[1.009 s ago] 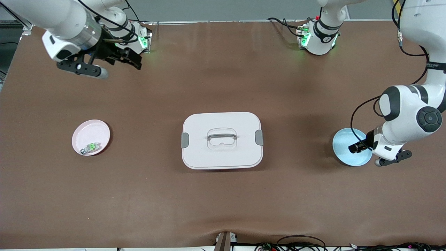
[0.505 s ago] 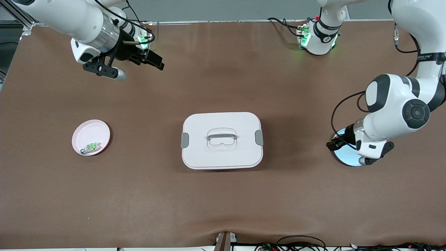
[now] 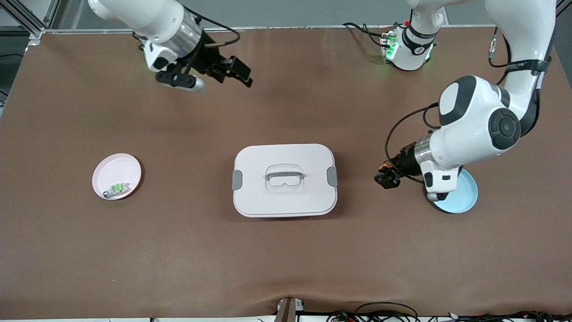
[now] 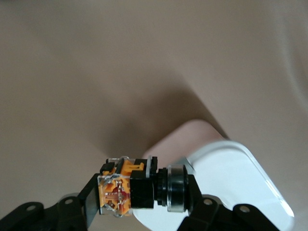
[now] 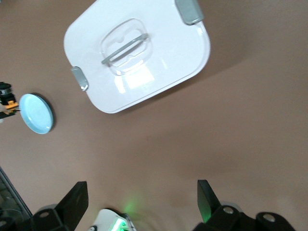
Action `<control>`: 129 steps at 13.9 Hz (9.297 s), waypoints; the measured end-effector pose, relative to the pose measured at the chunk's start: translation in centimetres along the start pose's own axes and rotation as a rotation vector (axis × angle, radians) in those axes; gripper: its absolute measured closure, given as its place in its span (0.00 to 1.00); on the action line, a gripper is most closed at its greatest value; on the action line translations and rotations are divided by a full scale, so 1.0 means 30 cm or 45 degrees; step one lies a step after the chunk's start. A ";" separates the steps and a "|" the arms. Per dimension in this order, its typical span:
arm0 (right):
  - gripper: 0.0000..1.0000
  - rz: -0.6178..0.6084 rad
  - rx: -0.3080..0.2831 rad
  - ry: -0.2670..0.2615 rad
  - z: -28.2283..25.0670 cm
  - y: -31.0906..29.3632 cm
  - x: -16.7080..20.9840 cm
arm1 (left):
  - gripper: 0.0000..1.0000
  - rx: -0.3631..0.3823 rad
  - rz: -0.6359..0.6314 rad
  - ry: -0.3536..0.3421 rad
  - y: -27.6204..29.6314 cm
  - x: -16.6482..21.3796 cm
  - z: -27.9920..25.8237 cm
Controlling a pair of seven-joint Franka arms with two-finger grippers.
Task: Transfer orange switch to right arm and place
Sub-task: 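Lift the switch with the left gripper while the right gripper approaches, then grasp the orange switch with the right gripper beside the left gripper, then open the left gripper and pull both grippers apart, then carry the switch with the right gripper while the left gripper retracts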
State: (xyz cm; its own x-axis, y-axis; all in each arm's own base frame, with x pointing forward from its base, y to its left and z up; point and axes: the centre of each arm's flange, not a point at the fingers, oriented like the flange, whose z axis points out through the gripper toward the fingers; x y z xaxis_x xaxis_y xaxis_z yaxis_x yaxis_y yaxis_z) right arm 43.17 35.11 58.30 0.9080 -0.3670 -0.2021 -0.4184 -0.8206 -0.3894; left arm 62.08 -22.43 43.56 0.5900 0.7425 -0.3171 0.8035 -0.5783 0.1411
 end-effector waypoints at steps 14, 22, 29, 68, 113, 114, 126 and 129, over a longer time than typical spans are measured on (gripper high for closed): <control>0.00 0.140 0.340 0.062 0.246 -0.110 -0.055 | 0.28 0.028 -0.225 -0.399 0.166 -0.560 0.075; 0.00 0.231 0.367 0.034 0.335 -0.108 -0.015 | 0.28 0.113 -0.241 -0.486 0.163 -0.678 0.080; 0.00 0.238 0.371 0.055 0.396 -0.113 -0.007 | 0.28 0.144 -0.237 -0.505 0.161 -0.730 0.110; 0.63 -0.205 0.042 -0.026 0.266 0.015 0.120 | 0.00 0.018 -0.200 -0.282 0.175 -0.471 -0.184; 0.63 -2.272 -0.810 -0.228 0.139 1.556 0.994 | 0.00 0.458 1.153 0.268 -0.484 0.032 -0.800; 0.63 -2.271 -0.817 -0.213 0.160 1.578 0.997 | 0.00 0.454 1.153 0.273 -0.488 0.027 -0.808; 0.63 -2.282 -0.775 -0.234 0.399 1.695 1.016 | 0.00 0.430 1.156 0.267 -0.489 0.017 -0.816; 0.63 -2.279 -0.761 -0.243 0.444 1.723 1.005 | 0.00 0.430 1.155 0.267 -0.490 0.018 -0.816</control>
State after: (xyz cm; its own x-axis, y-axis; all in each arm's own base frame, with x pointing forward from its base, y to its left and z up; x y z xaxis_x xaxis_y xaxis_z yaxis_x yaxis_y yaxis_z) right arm 48.62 -12.55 20.10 0.1734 0.9825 -0.0681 0.9821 -0.1674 0.0859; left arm 52.51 -5.26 64.27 0.9990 -0.0037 -0.0438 -0.0053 -0.9993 -0.0366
